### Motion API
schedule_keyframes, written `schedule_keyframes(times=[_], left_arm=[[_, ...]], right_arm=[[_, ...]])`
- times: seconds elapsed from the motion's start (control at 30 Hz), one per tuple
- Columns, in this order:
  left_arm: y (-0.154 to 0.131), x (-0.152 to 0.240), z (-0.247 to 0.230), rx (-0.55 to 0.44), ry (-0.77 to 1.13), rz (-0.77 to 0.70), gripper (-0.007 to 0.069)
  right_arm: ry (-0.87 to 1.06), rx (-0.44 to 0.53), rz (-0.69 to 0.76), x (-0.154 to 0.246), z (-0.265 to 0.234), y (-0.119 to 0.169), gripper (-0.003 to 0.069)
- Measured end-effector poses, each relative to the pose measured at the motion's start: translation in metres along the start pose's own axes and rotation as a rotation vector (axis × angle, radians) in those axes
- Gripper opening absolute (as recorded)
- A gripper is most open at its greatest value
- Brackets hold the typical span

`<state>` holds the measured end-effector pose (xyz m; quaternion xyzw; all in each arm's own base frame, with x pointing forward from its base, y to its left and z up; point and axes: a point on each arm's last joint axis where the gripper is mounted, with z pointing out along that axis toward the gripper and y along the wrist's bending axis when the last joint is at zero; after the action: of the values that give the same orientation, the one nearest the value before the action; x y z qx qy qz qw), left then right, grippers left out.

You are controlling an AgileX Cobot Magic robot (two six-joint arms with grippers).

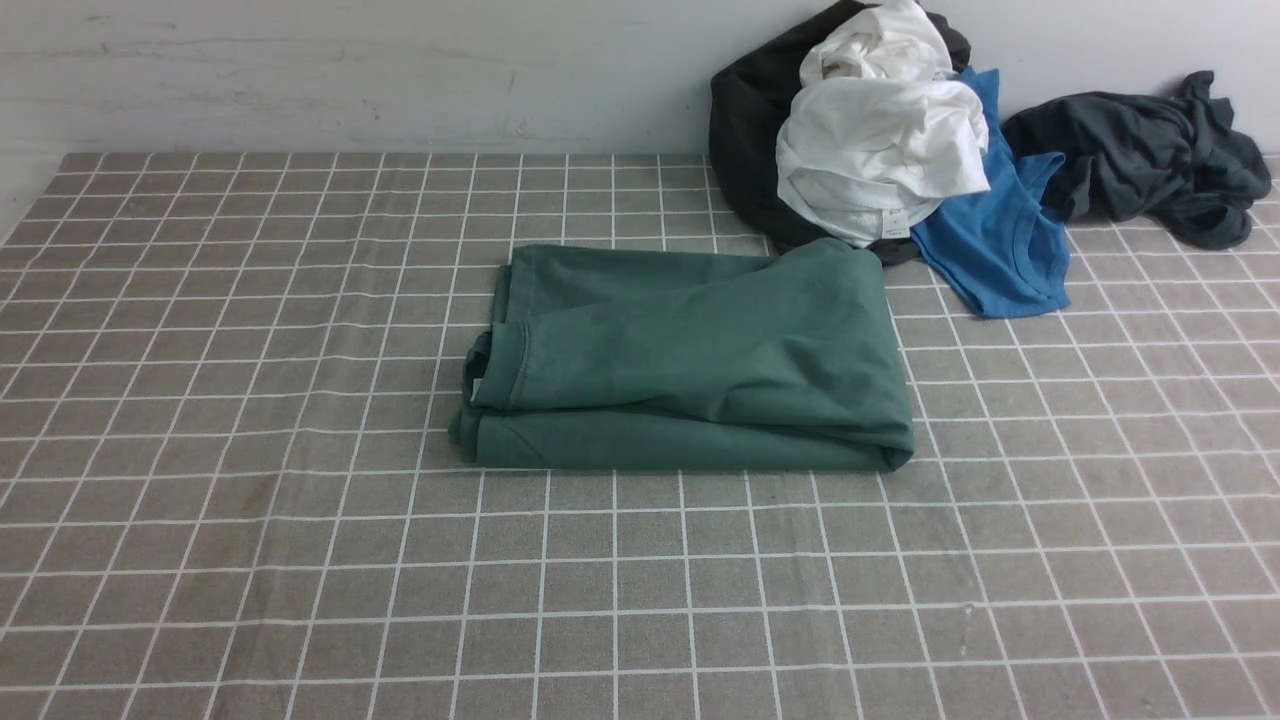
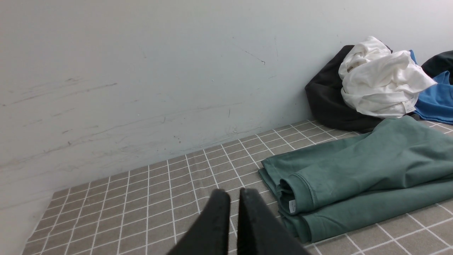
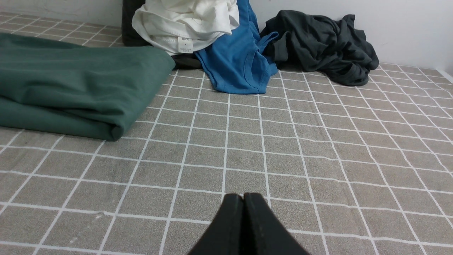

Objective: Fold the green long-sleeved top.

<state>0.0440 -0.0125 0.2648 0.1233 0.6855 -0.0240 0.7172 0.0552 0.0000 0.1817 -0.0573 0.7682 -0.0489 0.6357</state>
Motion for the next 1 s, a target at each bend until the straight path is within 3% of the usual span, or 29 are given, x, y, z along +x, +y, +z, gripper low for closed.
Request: schedule_keyframes(times=[0.43,0.7,0.87,1.0], left_arm=[[-0.001,0.005,-0.001,-0.003,-0.009,0.000,0.0023],[-0.002,0.051,0.005,-0.057,0.092,0.076,0.0023],[-0.002,0.079,0.007,-0.112,0.179,-0.125,0.0023],[-0.005,0.093,0.004,-0.117,0.329,-0.203,0.0023]], right_arm=[[0.002,0.000,0.000,0.000,0.000,0.000,-0.0010],[0.003,-0.001,0.001,0.000,0.000,0.000,-0.0010],[0.003,-0.001,0.000,0.000,0.000,0.000,-0.0010],[0.003,-0.001,0.000,0.000,0.000,0.000,-0.0010]])
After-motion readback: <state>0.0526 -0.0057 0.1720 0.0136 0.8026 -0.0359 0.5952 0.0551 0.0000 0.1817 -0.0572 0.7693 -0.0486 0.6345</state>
